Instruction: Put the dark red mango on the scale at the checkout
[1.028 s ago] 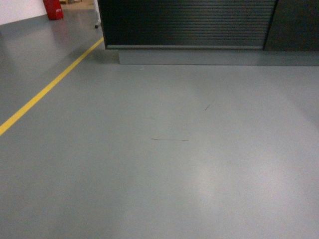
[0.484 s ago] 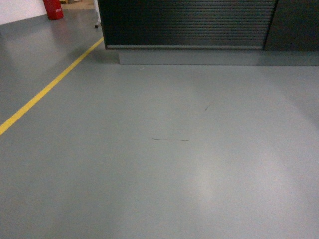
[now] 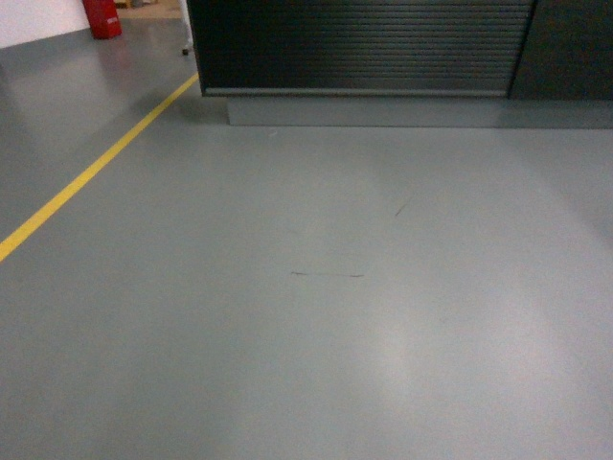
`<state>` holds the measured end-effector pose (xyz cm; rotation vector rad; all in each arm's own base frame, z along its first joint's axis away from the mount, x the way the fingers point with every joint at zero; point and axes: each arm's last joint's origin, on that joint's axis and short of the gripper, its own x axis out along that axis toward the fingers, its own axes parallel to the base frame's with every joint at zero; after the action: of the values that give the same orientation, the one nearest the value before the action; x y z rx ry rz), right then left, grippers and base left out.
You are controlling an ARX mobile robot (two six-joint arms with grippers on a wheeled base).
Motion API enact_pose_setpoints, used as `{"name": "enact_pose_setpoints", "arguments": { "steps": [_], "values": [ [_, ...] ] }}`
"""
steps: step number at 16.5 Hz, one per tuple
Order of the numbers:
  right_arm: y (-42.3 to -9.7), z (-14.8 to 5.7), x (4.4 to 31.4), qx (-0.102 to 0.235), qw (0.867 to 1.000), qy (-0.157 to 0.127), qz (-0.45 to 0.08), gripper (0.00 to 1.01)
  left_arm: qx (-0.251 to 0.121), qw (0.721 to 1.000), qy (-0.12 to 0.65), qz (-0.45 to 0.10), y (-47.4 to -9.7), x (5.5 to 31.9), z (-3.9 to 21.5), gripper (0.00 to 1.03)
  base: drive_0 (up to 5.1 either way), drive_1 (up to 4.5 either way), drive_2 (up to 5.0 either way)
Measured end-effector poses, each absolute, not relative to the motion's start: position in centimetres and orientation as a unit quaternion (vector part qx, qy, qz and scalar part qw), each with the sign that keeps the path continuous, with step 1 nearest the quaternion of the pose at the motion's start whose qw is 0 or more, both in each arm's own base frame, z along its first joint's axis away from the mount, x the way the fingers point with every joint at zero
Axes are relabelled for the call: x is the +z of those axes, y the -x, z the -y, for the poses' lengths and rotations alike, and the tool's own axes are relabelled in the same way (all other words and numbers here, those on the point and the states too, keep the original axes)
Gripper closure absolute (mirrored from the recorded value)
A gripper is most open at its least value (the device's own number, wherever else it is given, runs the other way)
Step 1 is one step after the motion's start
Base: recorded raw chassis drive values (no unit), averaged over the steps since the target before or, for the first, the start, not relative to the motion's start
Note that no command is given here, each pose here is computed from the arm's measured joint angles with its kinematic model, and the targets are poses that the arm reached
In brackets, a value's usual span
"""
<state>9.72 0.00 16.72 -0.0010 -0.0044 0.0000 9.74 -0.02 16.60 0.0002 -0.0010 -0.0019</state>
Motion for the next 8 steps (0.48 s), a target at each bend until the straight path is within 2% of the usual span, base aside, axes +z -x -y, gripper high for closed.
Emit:
{"name": "enact_pose_setpoints", "arguments": {
  "steps": [8],
  "values": [
    [-9.72, 0.0, 16.72, 0.0, 1.0, 0.0, 0.002, 0.03, -0.001, 1.0, 0.0, 0.001, -9.74, 16.6, 0.02, 0.05, 0.0, 0.0, 0.0]
  ]
}}
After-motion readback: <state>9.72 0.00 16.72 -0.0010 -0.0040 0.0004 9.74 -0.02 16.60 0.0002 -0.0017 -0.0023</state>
